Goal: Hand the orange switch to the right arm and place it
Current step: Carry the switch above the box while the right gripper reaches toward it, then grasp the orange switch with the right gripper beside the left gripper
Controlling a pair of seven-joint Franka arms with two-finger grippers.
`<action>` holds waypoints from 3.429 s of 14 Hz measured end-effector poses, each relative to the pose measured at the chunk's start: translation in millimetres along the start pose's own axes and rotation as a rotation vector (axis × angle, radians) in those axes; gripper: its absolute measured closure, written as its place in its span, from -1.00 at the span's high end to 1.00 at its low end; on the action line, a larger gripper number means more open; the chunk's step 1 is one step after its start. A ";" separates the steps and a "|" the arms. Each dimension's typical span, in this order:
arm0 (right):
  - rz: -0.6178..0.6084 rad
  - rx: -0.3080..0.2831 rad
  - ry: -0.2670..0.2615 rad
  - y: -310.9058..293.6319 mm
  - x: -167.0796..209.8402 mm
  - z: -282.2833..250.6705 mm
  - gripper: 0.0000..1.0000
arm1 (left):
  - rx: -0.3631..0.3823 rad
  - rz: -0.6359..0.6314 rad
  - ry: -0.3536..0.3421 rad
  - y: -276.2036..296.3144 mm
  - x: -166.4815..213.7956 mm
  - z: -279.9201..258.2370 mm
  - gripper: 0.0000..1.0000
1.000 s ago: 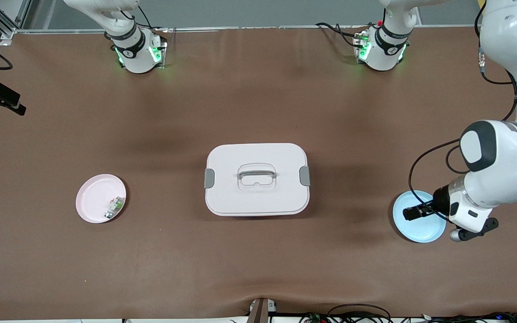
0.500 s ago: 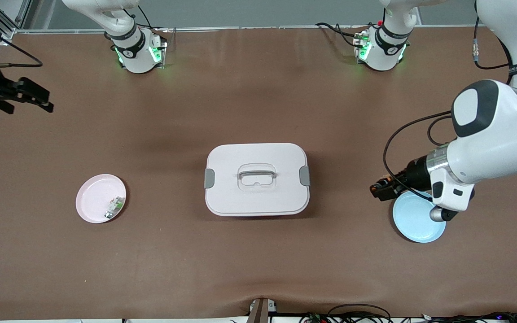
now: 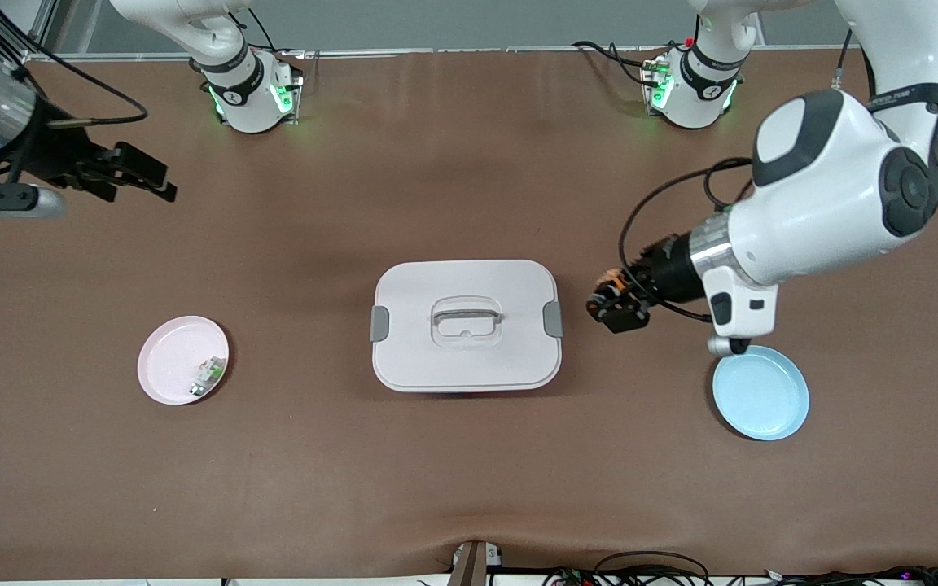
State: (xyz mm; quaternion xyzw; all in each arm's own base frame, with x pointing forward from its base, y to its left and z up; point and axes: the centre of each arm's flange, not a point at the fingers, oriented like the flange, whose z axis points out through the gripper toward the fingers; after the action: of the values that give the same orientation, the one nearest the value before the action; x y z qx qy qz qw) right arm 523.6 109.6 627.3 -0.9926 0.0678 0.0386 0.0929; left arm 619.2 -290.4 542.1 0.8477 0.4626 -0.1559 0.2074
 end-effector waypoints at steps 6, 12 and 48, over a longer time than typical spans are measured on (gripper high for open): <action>0.041 0.229 -0.036 -52.7 -5.9 28.1 1.00 | -0.091 -0.244 -0.114 24.2 -77.7 42.6 0.45; 0.117 0.442 -0.003 -67.1 5.3 46.9 1.00 | -0.029 -0.410 -0.206 27.1 -98.5 81.0 0.45; 0.150 0.539 -0.107 -224.8 -5.4 172.1 1.00 | 0.001 -0.507 -0.189 24.9 -144.6 122.7 0.45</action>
State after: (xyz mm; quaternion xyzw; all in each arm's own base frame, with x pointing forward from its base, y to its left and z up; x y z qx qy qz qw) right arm 539.1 361.7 499.5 -0.9208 0.1441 0.0782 0.3538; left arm 555.8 -467.4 507.0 0.6866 0.6387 -0.2816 0.2035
